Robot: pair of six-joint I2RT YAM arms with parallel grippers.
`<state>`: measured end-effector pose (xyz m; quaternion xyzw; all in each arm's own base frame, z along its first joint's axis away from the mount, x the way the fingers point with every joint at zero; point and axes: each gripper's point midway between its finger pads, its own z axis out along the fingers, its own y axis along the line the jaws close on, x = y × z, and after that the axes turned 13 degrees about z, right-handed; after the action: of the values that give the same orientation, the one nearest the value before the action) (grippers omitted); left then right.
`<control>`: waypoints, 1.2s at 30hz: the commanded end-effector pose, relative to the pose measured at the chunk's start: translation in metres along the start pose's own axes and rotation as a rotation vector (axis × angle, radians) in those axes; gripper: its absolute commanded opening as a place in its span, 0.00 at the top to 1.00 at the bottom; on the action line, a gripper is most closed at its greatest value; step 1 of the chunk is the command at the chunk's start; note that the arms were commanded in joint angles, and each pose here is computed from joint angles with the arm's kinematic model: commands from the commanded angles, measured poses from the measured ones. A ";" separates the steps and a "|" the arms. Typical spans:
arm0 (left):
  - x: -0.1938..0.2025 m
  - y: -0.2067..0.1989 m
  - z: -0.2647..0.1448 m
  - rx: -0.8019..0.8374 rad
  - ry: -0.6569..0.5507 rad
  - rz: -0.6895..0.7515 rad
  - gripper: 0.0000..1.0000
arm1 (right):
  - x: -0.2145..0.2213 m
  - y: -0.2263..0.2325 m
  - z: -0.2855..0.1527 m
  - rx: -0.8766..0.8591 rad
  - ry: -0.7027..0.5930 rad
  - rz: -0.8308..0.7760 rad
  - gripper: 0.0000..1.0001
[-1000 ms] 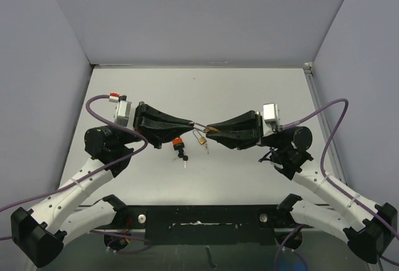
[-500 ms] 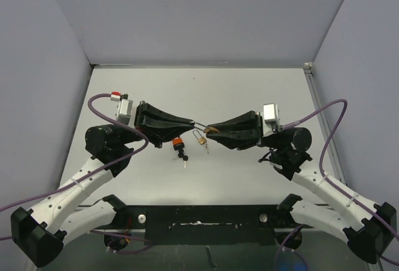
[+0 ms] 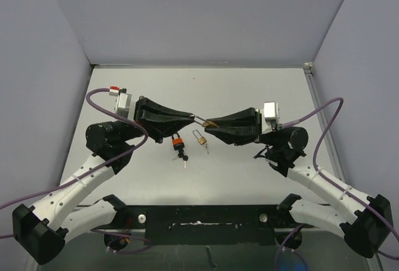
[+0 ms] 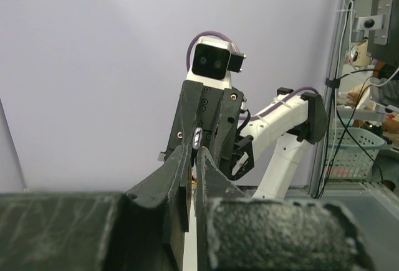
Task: Lock with the key
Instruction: Lock the lock.
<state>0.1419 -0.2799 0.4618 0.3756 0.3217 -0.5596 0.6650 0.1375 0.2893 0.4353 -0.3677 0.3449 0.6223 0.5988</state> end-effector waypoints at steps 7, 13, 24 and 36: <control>0.059 0.007 -0.004 0.004 0.140 -0.203 1.00 | -0.058 0.022 0.017 -0.110 -0.197 -0.173 1.00; 0.067 0.009 -0.007 -0.010 0.152 -0.219 1.00 | -0.075 0.027 0.012 -0.107 -0.282 -0.222 1.00; 0.086 0.008 -0.011 -0.011 0.182 -0.286 1.00 | -0.090 0.027 0.018 -0.105 -0.302 -0.255 1.00; 0.111 0.001 -0.006 0.022 0.217 -0.355 1.00 | -0.101 0.014 0.028 -0.054 -0.294 -0.281 1.00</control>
<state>0.1561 -0.2833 0.4695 0.3302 0.2972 -0.5849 0.6786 0.1463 0.2872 0.4668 -0.3558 0.2907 0.6100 0.6456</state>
